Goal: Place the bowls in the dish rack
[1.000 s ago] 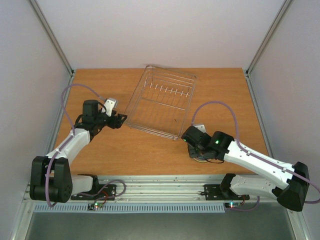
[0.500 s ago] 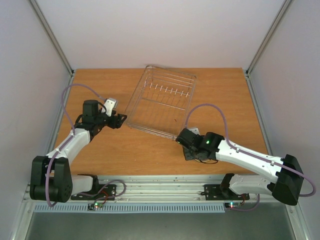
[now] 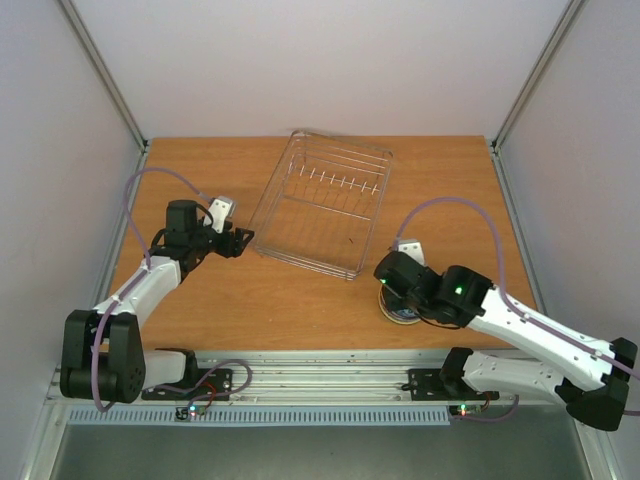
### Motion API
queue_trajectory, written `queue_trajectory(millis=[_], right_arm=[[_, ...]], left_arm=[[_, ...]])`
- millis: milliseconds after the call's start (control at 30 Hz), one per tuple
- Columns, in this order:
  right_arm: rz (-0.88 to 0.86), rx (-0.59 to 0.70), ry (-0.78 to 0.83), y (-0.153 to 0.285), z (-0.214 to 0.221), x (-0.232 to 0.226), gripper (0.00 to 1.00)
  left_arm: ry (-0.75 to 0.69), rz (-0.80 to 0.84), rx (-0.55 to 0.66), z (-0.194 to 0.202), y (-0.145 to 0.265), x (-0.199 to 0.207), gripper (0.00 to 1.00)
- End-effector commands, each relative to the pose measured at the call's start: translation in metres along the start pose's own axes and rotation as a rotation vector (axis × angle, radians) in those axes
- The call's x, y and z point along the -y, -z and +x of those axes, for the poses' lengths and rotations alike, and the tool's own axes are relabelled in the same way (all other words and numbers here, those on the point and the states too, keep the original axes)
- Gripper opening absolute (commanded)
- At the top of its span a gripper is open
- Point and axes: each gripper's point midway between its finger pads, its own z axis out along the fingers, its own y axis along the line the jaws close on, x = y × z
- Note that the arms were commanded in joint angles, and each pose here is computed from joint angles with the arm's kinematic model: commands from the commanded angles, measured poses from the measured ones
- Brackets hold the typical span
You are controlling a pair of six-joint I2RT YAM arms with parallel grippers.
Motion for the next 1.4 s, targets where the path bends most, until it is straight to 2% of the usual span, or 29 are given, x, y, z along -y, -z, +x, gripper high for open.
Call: queue_trajectory(millis=[0,100,167,233,300,333,533,767,1000,1100,1267,1367], right_arm=[[0.140,0.051,-0.040,0.016,-0.003,0.036,0.30],[0.141,0.038,-0.046,0.014,0.004,0.039,0.30],[0.097,0.014,-0.040,0.006,0.008,0.028,0.26],[0.056,-0.010,-0.037,-0.006,0.013,0.014,0.17],[0.038,-0.043,-0.025,-0.018,0.017,0.003,0.03],[0.035,-0.060,-0.017,-0.024,0.020,-0.001,0.02],[0.025,-0.120,0.027,-0.045,0.028,-0.024,0.01],[0.067,-0.138,0.035,-0.048,0.031,-0.020,0.01],[0.085,-0.064,0.037,-0.027,0.013,-0.010,0.02],[0.092,-0.020,0.038,-0.015,0.002,-0.004,0.04],[0.210,0.002,0.024,-0.004,-0.001,0.021,0.11],[0.274,0.017,-0.012,0.002,0.001,0.039,0.19]], left_arm=[[-0.034,0.003,0.026,-0.004,-0.003,0.000,0.74],[-0.033,0.007,0.023,-0.004,-0.004,0.001,0.74],[-0.032,0.008,0.020,-0.003,-0.005,0.000,0.74],[-0.028,0.008,0.015,-0.002,-0.006,-0.001,0.74],[-0.026,0.005,0.009,-0.001,-0.006,-0.001,0.74],[-0.027,0.003,0.010,-0.001,-0.005,-0.001,0.74],[-0.035,-0.004,0.015,-0.001,-0.004,-0.001,0.74],[-0.032,0.007,0.007,0.001,-0.007,-0.001,0.74],[-0.026,0.015,0.000,0.003,-0.010,-0.001,0.74],[-0.027,0.014,0.000,0.003,-0.010,-0.001,0.74],[-0.028,0.015,0.003,0.002,-0.008,0.000,0.74],[-0.029,0.017,0.006,0.001,-0.008,0.000,0.74]])
